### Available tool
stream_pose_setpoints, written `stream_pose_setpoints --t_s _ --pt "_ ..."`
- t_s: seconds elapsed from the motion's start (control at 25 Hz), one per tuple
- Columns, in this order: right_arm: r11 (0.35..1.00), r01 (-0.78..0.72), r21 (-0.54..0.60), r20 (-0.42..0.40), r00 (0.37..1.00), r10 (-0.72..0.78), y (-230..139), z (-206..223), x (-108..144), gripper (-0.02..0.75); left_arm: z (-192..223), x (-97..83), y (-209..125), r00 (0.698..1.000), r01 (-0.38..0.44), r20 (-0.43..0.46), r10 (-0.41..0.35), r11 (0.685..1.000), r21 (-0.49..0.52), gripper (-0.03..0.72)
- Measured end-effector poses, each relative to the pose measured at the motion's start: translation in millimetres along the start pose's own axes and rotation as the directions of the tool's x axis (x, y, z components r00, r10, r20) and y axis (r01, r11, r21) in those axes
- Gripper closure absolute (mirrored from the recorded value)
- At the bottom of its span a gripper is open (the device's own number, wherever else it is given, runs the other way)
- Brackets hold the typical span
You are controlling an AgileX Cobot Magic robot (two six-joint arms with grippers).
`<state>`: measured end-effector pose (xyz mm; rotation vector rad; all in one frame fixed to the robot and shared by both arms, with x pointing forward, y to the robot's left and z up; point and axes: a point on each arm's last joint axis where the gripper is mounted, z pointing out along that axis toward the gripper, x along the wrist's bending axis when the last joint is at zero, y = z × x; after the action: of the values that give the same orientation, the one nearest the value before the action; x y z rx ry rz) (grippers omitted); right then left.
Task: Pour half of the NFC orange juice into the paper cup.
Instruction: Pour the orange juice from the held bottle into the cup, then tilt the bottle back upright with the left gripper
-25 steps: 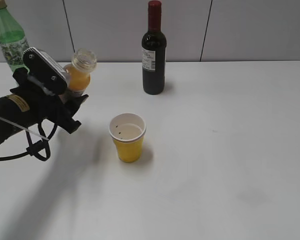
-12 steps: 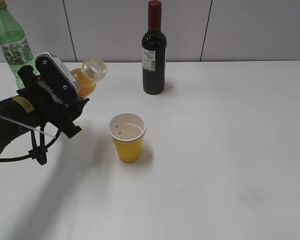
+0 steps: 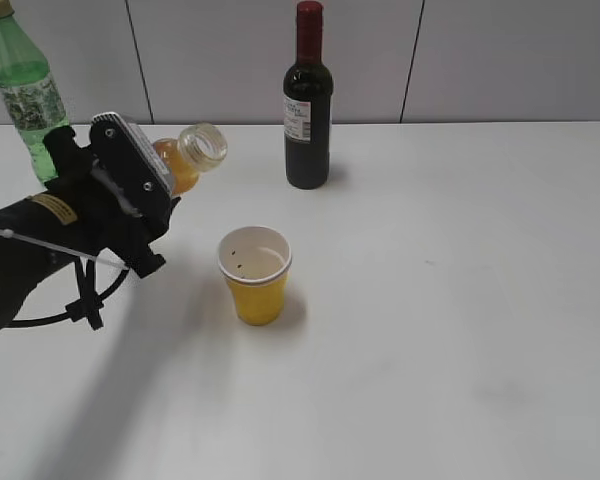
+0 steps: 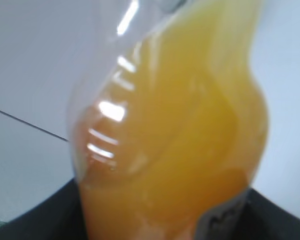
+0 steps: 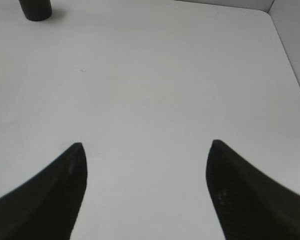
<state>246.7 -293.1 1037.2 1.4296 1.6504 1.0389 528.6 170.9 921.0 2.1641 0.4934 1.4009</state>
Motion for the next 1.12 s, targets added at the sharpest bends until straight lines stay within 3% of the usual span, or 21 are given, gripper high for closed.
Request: stream_pose_setpoints --t_s 0.48,0.84,1.12 --pt "1.000 0.000 0.000 0.000 1.000 0.000 0.0 0.0 0.0 0.174 -0.1 3.0 -2.6 0.984 -0.173 -0.028 0.174 0.984 0.033 0.216" --pt "1.000 0.000 0.000 0.000 1.000 0.000 0.0 0.0 0.0 0.174 -0.6 9.2 3.2 0.954 -0.281 -0.107 0.279 0.960 -0.005 0.216" --pt "1.000 0.000 0.000 0.000 1.000 0.000 0.0 0.0 0.0 0.174 -0.6 9.7 3.7 0.928 -0.357 -0.114 0.355 0.934 0.000 0.216"
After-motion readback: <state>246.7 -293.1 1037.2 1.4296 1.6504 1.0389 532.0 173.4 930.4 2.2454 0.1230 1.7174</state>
